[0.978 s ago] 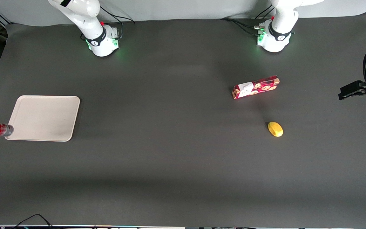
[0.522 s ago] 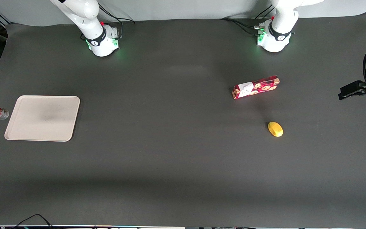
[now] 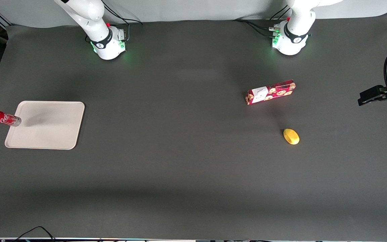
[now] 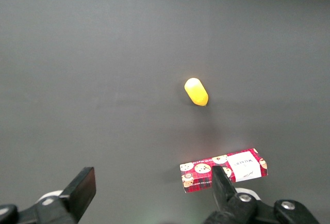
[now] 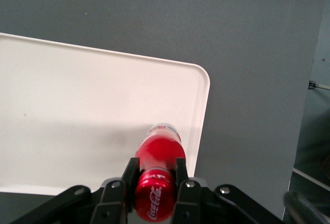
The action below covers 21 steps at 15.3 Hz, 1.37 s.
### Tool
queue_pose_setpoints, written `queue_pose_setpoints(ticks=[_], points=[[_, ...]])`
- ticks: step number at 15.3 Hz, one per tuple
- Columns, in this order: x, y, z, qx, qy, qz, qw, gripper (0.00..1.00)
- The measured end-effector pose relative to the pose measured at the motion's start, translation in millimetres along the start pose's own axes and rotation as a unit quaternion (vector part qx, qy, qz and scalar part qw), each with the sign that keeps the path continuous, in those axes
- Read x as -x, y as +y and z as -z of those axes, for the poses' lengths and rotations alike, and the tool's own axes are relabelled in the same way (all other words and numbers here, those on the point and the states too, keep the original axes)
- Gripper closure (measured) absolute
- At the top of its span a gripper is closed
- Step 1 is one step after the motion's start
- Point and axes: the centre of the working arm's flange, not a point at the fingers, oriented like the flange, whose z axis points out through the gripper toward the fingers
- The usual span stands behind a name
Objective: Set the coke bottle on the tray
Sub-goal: 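Lower the bottle onto the tray and open the right gripper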
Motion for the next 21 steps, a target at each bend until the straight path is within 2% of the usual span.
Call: queue_pose_setpoints(ticks=[4,8,11,15,21], points=[[14,11,-21,0.009,0.006,0.009,0.9999,0.68],[21,20,-40,0.009,0.002,0.014,0.9999,0.68],[22,17,-50,0.001,-0.001,0.017,0.9998,0.68],[24,15,-54,-0.018,0.013,0.026,0.9994,0.68],[26,14,-58,-0.022,0.011,0.043,0.9988,0.68]])
